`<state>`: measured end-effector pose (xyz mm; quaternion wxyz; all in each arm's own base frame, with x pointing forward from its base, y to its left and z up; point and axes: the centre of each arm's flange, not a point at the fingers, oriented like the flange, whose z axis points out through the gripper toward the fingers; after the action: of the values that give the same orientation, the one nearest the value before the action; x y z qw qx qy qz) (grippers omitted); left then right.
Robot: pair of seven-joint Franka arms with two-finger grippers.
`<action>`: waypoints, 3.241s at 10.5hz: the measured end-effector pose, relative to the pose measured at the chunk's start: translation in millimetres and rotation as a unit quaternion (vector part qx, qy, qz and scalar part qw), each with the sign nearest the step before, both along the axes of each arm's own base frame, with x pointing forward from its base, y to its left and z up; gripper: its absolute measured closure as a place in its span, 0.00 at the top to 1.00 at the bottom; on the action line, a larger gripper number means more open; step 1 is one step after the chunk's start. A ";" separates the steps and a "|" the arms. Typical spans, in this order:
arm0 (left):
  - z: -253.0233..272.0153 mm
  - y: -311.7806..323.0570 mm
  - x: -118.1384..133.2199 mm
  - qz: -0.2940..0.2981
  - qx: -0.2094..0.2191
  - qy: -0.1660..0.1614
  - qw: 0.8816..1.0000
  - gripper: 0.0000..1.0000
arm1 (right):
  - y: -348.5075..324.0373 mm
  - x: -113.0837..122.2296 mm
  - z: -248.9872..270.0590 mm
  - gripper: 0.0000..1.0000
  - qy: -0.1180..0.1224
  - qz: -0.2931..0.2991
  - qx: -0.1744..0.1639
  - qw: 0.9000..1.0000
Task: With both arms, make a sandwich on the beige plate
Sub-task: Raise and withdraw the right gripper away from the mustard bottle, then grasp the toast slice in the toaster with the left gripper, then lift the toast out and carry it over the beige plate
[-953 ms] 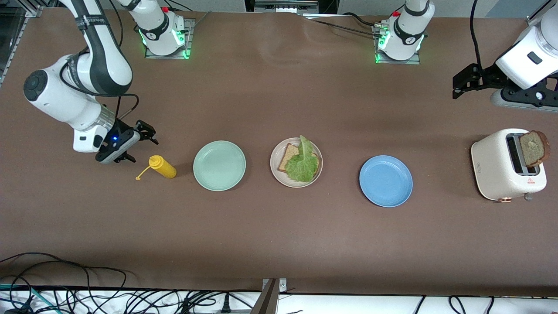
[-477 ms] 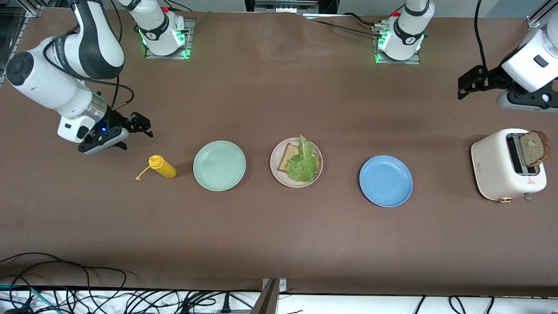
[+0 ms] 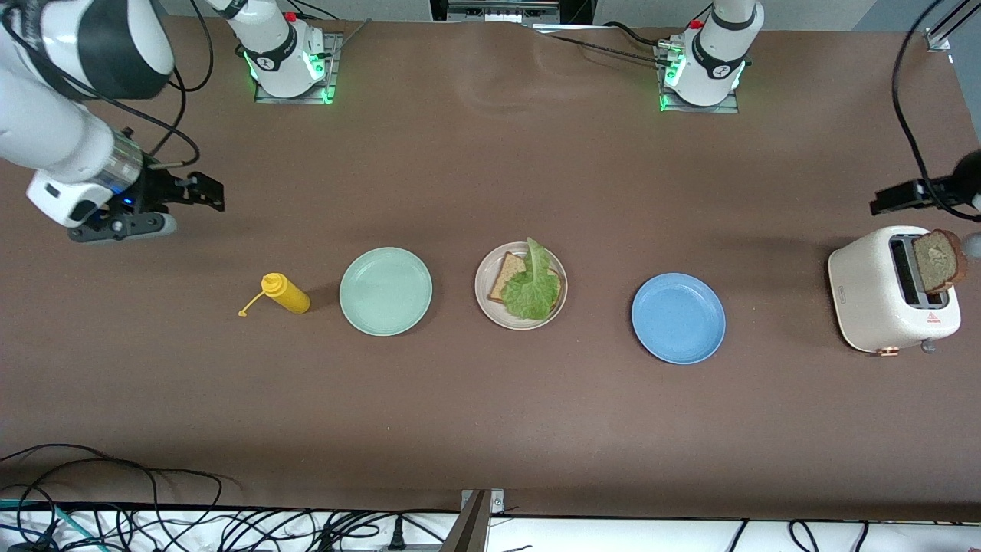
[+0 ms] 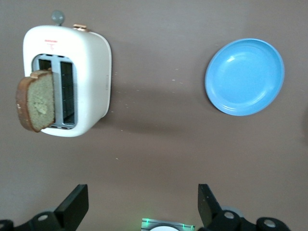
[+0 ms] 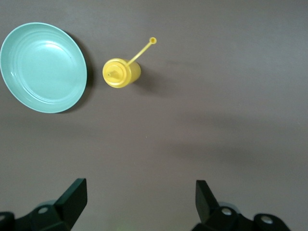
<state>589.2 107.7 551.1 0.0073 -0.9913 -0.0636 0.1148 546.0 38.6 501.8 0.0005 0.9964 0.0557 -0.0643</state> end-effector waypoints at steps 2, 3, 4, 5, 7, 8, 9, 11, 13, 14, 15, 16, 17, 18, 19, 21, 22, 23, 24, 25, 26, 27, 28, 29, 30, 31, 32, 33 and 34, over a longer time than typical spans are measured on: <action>-18.1 44.4 5.0 -0.020 -0.001 -0.008 1.000 1.00 | -12.0 -0.2 33.0 1.00 0.003 -0.026 -0.009 1.000; -26.1 68.6 5.1 -0.029 0.008 -0.009 1.000 1.00 | -21.4 -3.3 47.6 1.00 0.003 -0.038 -0.011 0.999; -35.2 91.4 4.6 -0.033 0.010 -0.011 0.999 1.00 | -31.8 -7.0 60.6 1.00 0.000 -0.048 -0.011 0.999; -47.8 114.7 3.0 -0.032 0.006 -0.010 0.999 1.00 | -42.1 -10.2 73.9 1.00 -0.002 -0.058 -0.012 0.998; -78.3 156.2 -1.6 -0.025 -0.003 -0.002 1.000 0.98 | -60.5 -10.4 87.0 1.00 -0.012 -0.075 -0.013 0.997; -97.0 174.3 -4.4 -0.022 -0.006 0.007 1.000 0.96 | -68.0 -10.5 86.4 1.00 -0.011 -0.082 -0.014 0.996; -114.8 188.2 -6.2 -0.021 -0.007 0.015 1.000 0.94 | -70.9 -10.2 85.4 1.00 -0.010 -0.084 -0.017 0.996; -144.6 198.0 -7.2 -0.029 -0.002 0.035 0.999 0.93 | -69.9 -10.1 85.5 1.00 -0.010 -0.083 -0.018 0.996; -169.3 198.1 -4.2 -0.034 -0.007 0.047 0.998 0.88 | -70.6 -11.1 85.0 1.00 -0.006 -0.084 -0.020 0.996; -175.6 196.6 -2.6 -0.036 -0.010 0.050 0.998 0.86 | -71.6 -12.4 84.7 1.00 -0.002 -0.085 -0.020 0.996; -177.1 194.3 -1.3 -0.038 -0.011 0.050 0.998 0.77 | -72.2 -13.3 85.0 1.00 0.000 -0.086 -0.020 0.996; -175.6 193.9 -0.8 -0.039 -0.011 0.049 0.998 0.61 | -71.9 -13.3 85.5 1.00 -0.001 -0.086 -0.020 0.996; -173.5 194.1 -0.1 -0.039 -0.010 0.047 0.998 0.44 | -70.5 -13.2 85.9 1.00 -0.001 -0.085 -0.020 0.996; -170.2 193.9 1.3 -0.041 -0.007 0.045 0.998 0.30 | -65.7 -12.9 86.3 1.00 -0.002 -0.081 -0.020 0.997; -167.3 193.6 2.8 -0.046 0.002 0.045 0.998 0.17 | -57.1 -12.6 86.7 1.00 -0.002 -0.073 -0.020 0.997; -164.6 189.6 6.2 -0.055 0.011 0.045 0.997 0.11 | -30.9 -12.3 87.9 1.00 -0.003 -0.049 -0.021 0.999; -160.7 186.5 9.0 -0.058 0.013 0.042 0.997 0.11 | -20.7 -12.3 88.9 1.00 -0.005 -0.041 -0.021 0.999; -152.1 181.4 13.0 -0.063 0.017 0.035 0.997 0.08 | -14.3 -12.1 90.1 1.00 -0.008 -0.036 -0.021 0.999; -137.7 174.7 15.3 -0.070 0.024 0.029 0.997 0.08 | -12.8 -11.9 91.0 1.00 -0.009 -0.035 -0.021 0.999; -117.6 164.8 15.6 -0.078 0.032 0.025 0.996 0.08 | -13.2 -11.8 91.2 1.00 -0.009 -0.035 -0.021 0.999; -96.3 150.7 14.2 -0.087 0.036 0.024 0.995 0.08 | -13.4 -11.8 91.2 1.00 -0.009 -0.035 -0.021 0.999; -76.0 133.6 12.9 -0.098 0.046 0.026 0.994 0.08 | -13.5 -11.8 91.2 1.00 -0.009 -0.035 -0.021 0.999; -57.5 115.7 12.0 -0.111 0.059 0.028 0.992 0.08 | -13.8 -11.7 91.3 1.00 -0.010 -0.036 -0.021 0.999; -42.2 95.2 12.0 -0.124 0.065 0.029 0.990 0.08 | -14.1 -11.7 91.4 1.00 -0.010 -0.036 -0.021 0.999; -29.3 69.8 12.9 -0.138 0.064 0.035 0.988 0.08 | -14.3 -11.6 91.5 1.00 -0.010 -0.036 -0.021 0.999; -18.0 35.8 14.9 -0.157 0.052 0.044 0.985 0.08 | -14.8 -11.6 91.6 1.00 -0.010 -0.037 -0.021 0.999; -9.7 -7.1 18.1 -0.181 0.026 0.046 0.982 0.08 | -15.5 -11.6 91.9 1.00 -0.011 -0.037 -0.021 0.999; -8.4 -50.9 20.8 -0.208 0.000 0.046 0.977 0.08 | -15.9 -11.5 92.0 1.00 -0.011 -0.038 -0.021 0.999; -14.6 -94.3 22.4 -0.231 -0.028 0.051 0.971 0.08 | -16.3 -11.5 92.1 1.00 -0.011 -0.038 -0.021 0.999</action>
<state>611.6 13.4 536.4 0.0093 -0.9718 0.1709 0.1623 534.5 22.3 593.9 0.0198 0.9982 0.0163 -0.0547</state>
